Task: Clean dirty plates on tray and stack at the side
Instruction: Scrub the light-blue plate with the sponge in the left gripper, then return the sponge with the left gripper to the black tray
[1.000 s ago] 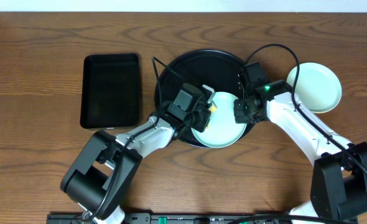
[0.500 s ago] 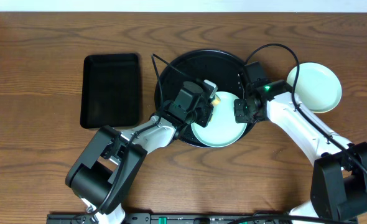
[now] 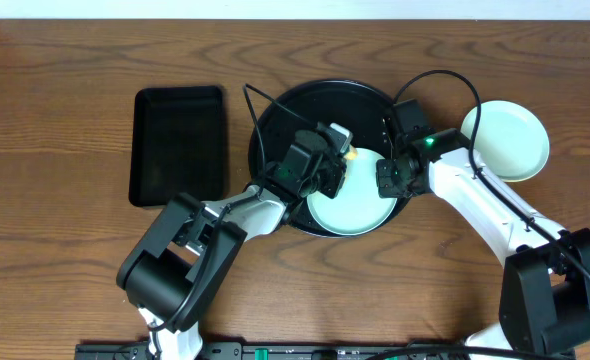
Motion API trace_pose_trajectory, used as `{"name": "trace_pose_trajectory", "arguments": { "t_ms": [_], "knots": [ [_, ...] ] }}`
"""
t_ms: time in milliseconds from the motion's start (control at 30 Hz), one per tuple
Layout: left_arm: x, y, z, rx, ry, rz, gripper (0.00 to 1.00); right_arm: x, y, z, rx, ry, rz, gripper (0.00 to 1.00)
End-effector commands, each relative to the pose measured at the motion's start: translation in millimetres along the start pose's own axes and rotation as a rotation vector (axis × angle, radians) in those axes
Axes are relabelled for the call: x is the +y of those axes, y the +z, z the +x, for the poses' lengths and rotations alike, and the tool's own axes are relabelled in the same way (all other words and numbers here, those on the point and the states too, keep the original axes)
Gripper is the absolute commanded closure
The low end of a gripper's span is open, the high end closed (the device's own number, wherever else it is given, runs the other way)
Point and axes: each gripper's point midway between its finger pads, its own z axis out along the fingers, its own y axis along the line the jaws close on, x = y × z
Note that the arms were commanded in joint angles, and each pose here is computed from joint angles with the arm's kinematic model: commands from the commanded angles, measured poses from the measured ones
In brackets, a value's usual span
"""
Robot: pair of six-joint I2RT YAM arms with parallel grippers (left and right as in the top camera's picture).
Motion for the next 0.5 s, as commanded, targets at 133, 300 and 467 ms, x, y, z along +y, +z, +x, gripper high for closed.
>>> {"name": "trace_pose_trajectory", "arguments": {
  "t_ms": [133,300,467],
  "knots": [
    [-9.6,-10.5,-60.3,-0.208,0.054,0.02,0.92,-2.0,-1.2,0.2,-0.001,-0.008,-0.01,0.99],
    [-7.1,-58.7,-115.9,-0.341,0.059,0.005,0.92,-1.9,-1.2,-0.3,-0.004,-0.009,-0.011,0.99],
    [62.7,-111.3,-130.9,-0.341,-0.026,-0.143,0.92,-1.9,-1.2,-1.1,-0.007,-0.016,-0.01,0.99]
  ]
}}
